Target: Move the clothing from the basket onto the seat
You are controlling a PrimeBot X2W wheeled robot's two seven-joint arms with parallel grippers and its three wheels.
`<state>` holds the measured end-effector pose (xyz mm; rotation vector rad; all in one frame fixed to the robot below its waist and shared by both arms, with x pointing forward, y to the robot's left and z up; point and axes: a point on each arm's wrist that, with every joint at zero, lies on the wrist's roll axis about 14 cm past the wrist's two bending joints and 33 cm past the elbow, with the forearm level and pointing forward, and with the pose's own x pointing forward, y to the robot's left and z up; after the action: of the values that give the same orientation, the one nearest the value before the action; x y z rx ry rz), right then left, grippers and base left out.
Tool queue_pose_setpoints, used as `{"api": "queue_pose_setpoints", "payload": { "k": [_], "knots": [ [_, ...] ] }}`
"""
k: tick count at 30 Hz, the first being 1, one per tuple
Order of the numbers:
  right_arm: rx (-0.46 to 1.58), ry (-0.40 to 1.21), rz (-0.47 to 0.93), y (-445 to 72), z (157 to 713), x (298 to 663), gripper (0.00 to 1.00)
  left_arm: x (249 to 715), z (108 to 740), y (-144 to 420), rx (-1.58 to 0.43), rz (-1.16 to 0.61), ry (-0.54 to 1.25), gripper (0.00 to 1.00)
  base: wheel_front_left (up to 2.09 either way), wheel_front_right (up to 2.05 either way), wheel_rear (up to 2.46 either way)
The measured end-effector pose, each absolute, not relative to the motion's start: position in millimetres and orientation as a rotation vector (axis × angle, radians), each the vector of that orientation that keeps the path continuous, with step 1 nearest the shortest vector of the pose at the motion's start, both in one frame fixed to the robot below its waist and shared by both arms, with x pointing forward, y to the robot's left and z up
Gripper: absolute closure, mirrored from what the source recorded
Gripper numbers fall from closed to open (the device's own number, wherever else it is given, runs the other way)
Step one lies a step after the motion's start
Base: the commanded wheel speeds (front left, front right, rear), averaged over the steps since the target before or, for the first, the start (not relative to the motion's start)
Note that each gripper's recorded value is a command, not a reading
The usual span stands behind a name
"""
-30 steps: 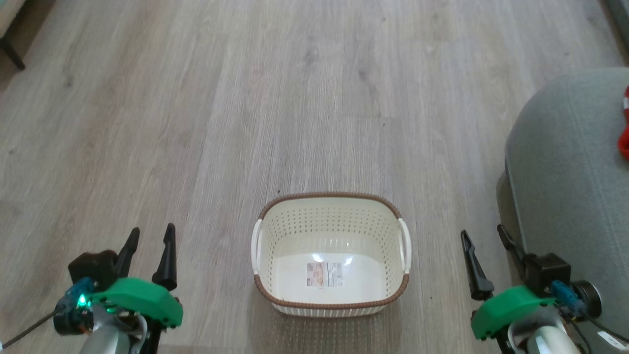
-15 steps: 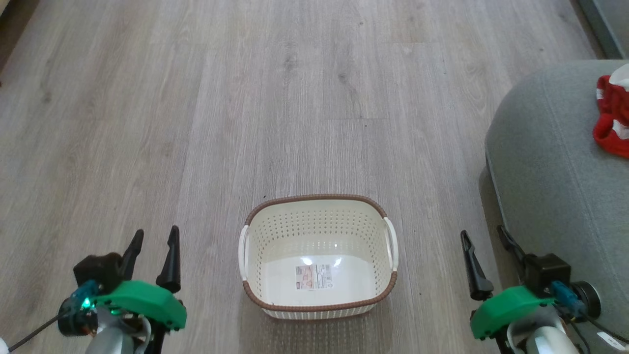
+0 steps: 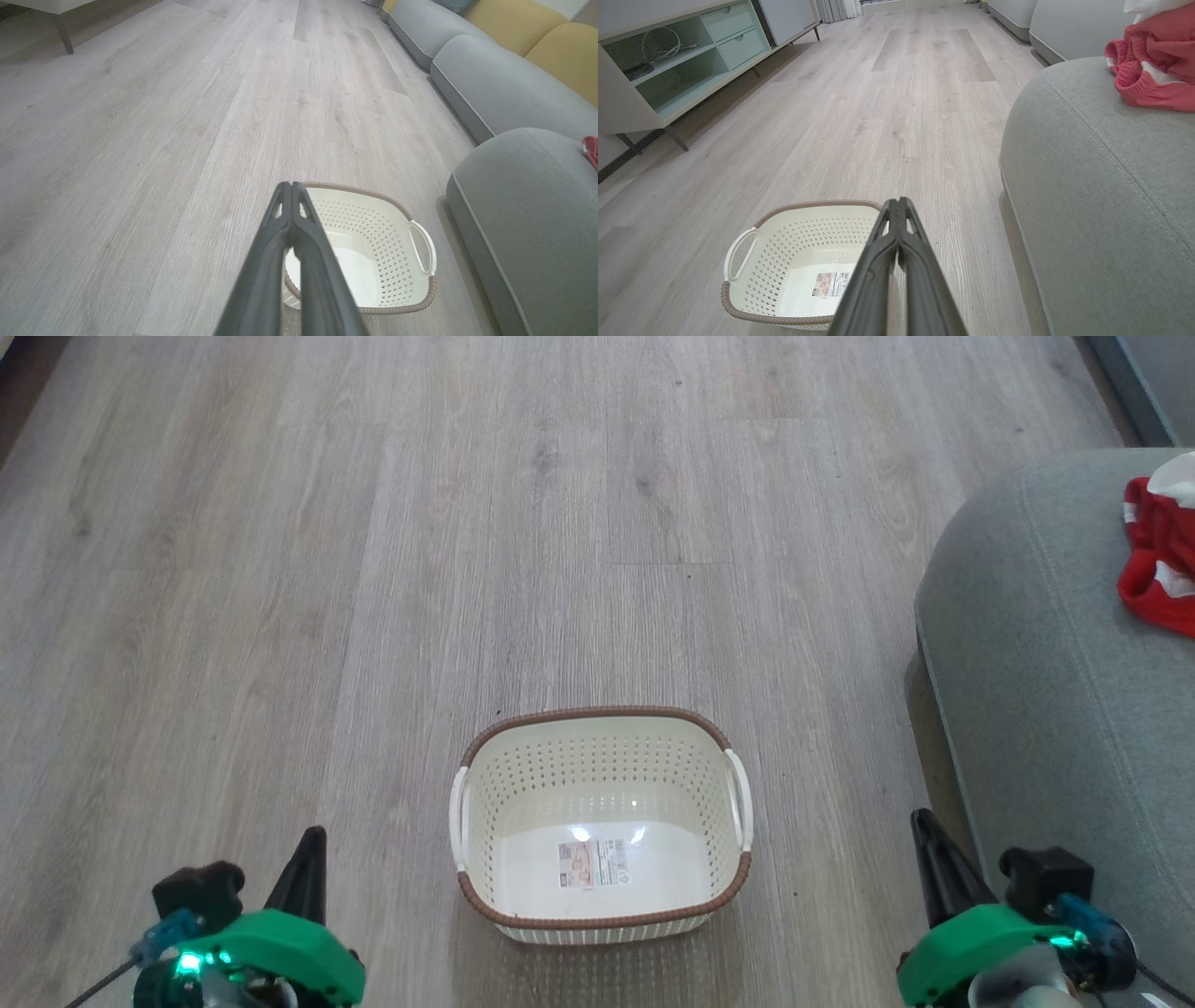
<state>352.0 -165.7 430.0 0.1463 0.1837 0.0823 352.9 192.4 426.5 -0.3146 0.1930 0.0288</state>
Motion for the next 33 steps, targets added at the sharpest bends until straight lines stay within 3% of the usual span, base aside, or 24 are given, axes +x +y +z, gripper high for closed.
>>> {"api": "queue_pose_setpoints", "payload": {
  "k": [33],
  "knots": [
    [0.536,0.189,-0.045,-184,436,356,1.0,360,437,196,-0.66,0.098,0.179,1.0,0.0,0.0,0.0]
  ]
}}
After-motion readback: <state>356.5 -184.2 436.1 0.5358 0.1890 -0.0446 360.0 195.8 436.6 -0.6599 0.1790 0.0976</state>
